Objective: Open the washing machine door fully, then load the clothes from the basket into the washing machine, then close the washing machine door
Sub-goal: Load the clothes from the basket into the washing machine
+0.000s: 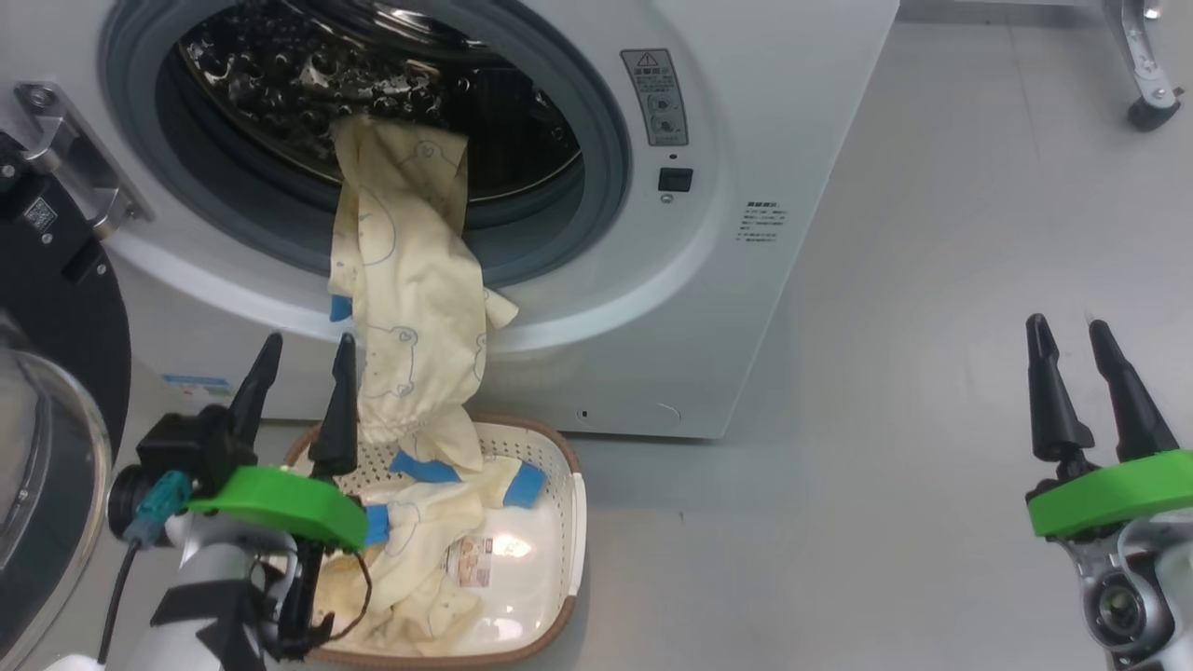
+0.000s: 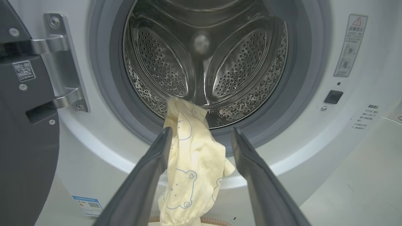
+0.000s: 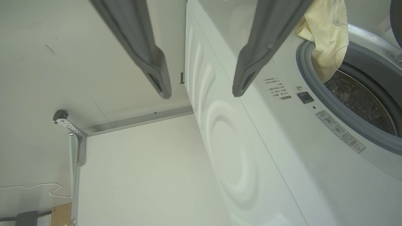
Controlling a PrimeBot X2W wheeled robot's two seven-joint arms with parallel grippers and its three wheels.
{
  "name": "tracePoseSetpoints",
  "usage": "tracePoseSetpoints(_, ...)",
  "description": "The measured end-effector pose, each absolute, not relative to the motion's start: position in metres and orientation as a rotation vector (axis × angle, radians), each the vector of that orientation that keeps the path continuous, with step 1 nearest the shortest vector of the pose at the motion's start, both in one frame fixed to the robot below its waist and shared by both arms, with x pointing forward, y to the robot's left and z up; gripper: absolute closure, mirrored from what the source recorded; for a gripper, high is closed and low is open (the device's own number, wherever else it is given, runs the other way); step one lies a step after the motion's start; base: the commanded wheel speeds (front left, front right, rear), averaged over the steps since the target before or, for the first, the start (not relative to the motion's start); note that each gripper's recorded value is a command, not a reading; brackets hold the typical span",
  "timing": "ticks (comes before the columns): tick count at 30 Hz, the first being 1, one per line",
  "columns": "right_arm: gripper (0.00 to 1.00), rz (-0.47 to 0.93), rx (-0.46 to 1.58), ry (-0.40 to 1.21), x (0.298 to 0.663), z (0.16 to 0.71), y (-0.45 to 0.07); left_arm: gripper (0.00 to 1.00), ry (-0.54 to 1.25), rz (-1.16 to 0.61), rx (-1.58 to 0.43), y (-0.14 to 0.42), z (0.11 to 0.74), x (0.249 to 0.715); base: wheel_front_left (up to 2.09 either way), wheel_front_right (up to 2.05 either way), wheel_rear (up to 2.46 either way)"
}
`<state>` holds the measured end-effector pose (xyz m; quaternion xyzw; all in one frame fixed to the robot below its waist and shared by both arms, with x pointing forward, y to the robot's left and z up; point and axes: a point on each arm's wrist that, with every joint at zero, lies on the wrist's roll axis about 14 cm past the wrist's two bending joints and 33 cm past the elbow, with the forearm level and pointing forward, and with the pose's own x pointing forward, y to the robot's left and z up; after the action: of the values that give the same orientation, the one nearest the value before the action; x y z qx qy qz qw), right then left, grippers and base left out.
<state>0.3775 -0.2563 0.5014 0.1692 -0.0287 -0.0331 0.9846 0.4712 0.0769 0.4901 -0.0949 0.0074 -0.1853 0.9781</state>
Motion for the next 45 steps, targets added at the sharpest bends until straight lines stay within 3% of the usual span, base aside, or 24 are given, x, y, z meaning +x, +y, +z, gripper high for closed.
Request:
tracePoseSetpoints(21, 0.00, -0.079, 0.329, -0.060, 0.358, 0.502, -0.262, 0.00, 0.032, -0.268, -0.187, 0.120, 0.477, 0.411, 0.00, 0.00, 0.00)
tracePoseSetpoints(34, 0.00, -0.091, 0.326, -0.021, 0.363, 0.489, -0.263, 0.00, 0.118, -0.267, -0.198, 0.116, 0.447, 0.415, 0.00, 0.00, 0.00)
tracePoseSetpoints(45, 0.00, -0.083, 0.338, -0.006, 0.391, 0.480, -0.257, 0.00, 0.256, -0.294, -0.233, 0.098, 0.399, 0.439, 0.00, 0.00, 0.00)
